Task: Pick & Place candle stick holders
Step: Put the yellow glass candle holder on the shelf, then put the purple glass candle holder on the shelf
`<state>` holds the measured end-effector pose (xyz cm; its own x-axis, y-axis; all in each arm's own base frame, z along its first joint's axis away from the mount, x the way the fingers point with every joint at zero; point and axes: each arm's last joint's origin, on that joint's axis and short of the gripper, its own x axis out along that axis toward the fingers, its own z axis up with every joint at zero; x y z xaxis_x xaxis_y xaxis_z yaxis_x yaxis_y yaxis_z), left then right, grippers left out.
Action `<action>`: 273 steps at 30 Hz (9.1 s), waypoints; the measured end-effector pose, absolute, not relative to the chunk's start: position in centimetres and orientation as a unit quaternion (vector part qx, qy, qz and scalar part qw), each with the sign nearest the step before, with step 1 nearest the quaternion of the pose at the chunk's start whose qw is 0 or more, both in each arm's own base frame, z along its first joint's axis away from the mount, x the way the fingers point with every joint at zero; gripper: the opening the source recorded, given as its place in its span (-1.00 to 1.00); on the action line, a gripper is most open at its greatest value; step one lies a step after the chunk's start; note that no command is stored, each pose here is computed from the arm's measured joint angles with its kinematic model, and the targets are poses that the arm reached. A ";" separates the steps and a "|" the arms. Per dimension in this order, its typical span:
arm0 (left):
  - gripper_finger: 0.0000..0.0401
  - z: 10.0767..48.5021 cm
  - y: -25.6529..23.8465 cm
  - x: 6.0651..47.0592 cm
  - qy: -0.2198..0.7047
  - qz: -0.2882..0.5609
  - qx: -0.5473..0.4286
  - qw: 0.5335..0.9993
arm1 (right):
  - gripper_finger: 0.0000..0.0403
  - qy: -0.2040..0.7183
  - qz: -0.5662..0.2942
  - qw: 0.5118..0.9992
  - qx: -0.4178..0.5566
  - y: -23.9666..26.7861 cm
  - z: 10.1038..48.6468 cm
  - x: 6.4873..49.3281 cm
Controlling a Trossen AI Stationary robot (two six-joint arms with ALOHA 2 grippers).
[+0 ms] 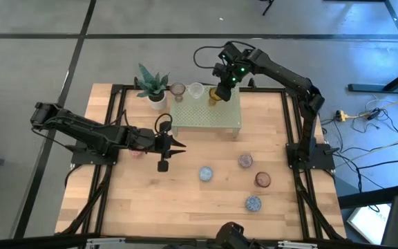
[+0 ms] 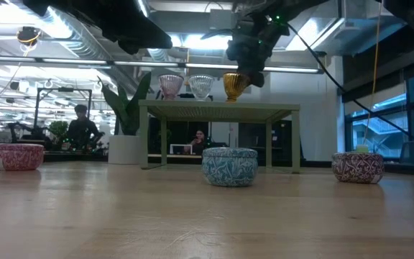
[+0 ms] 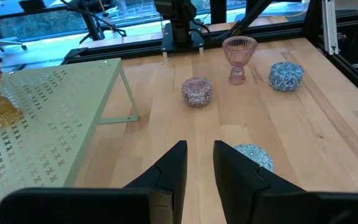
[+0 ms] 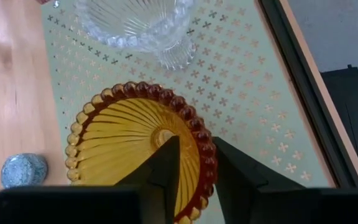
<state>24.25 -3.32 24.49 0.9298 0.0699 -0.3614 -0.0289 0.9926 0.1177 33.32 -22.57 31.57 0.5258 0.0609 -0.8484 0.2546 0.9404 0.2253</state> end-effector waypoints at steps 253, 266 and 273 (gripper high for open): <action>-0.63 26.1 -5.1 24.3 0.105 0.056 0.134 0.984 | -0.86 0.580 -0.003 0.808 0.107 3.2 31.8 23.4; -0.63 25.9 -5.1 24.3 0.112 0.055 0.135 0.983 | -0.89 0.557 -0.061 0.821 0.106 -3.6 32.1 23.5; -0.63 25.9 -5.1 24.3 0.113 0.055 0.135 0.983 | -0.86 0.528 -0.054 0.840 0.112 -5.7 33.7 23.3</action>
